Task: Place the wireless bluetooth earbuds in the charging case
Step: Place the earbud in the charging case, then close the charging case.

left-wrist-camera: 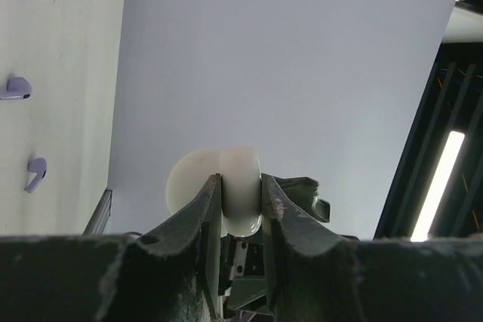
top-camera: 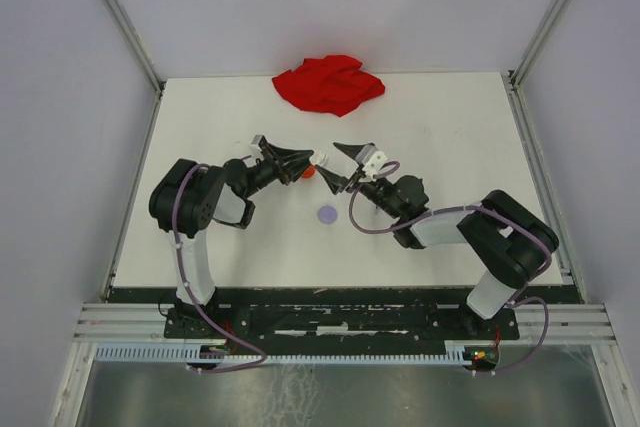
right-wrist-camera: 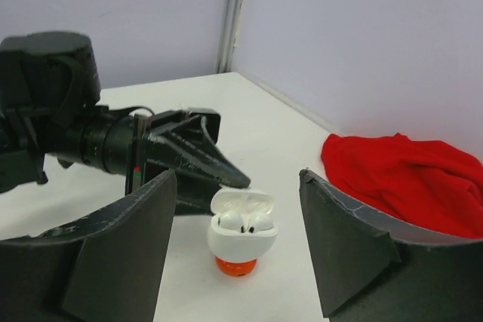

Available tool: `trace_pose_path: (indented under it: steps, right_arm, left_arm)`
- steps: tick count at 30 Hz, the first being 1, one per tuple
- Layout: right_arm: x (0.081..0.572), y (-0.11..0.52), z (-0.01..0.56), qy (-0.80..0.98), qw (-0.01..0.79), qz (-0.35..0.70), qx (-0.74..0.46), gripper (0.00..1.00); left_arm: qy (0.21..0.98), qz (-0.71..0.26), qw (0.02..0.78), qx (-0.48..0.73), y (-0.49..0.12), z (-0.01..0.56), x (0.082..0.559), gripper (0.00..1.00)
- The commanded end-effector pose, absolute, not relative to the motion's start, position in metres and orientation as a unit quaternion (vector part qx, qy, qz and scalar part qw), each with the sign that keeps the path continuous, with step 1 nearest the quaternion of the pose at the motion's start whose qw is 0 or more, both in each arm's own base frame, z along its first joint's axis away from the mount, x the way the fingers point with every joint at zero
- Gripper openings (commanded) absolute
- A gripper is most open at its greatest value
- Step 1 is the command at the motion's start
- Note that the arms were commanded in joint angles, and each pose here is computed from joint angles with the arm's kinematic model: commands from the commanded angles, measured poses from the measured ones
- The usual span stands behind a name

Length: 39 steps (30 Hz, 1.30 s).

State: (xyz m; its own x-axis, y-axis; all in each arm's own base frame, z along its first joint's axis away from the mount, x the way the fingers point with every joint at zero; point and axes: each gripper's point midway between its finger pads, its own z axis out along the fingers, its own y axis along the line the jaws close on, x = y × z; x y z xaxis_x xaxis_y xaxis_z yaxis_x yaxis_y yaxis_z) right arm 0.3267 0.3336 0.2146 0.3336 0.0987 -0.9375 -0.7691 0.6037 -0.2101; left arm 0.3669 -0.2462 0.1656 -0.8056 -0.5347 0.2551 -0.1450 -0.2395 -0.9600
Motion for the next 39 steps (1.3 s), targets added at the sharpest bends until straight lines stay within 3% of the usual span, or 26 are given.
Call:
trace_pose_path:
  steps: [1, 4, 12, 19, 24, 39]
  right_arm:
    - [0.332, 0.307, 0.255, 0.497, 0.783, 0.279, -0.251, 0.75]
    - [0.344, 0.291, 0.249, 0.553, 0.767, 0.255, -0.204, 0.75]
    - [0.355, 0.261, 0.208, 0.763, 0.604, 0.154, -0.167, 0.83]
    - [0.360, 0.244, 0.189, 0.788, 0.588, 0.103, -0.147, 0.88]
    - [0.363, 0.237, 0.171, 0.801, 0.577, 0.069, -0.146, 0.99]
    - [0.369, 0.260, 0.149, 0.779, 0.590, 0.062, -0.203, 0.99]
  left_arm:
    - [0.569, -0.774, 0.184, -0.208, -0.246, 0.198, 0.360, 0.03]
    - [0.571, -0.774, 0.184, -0.203, -0.247, 0.198, 0.359, 0.03]
    - [0.573, -0.774, 0.192, -0.188, -0.248, 0.203, 0.357, 0.03]
    - [0.561, -0.769, 0.200, -0.230, -0.241, 0.199, 0.366, 0.03]
    - [0.543, -0.766, 0.203, -0.278, -0.233, 0.197, 0.375, 0.03]
    - [0.533, -0.758, 0.223, -0.304, -0.239, 0.215, 0.387, 0.03]
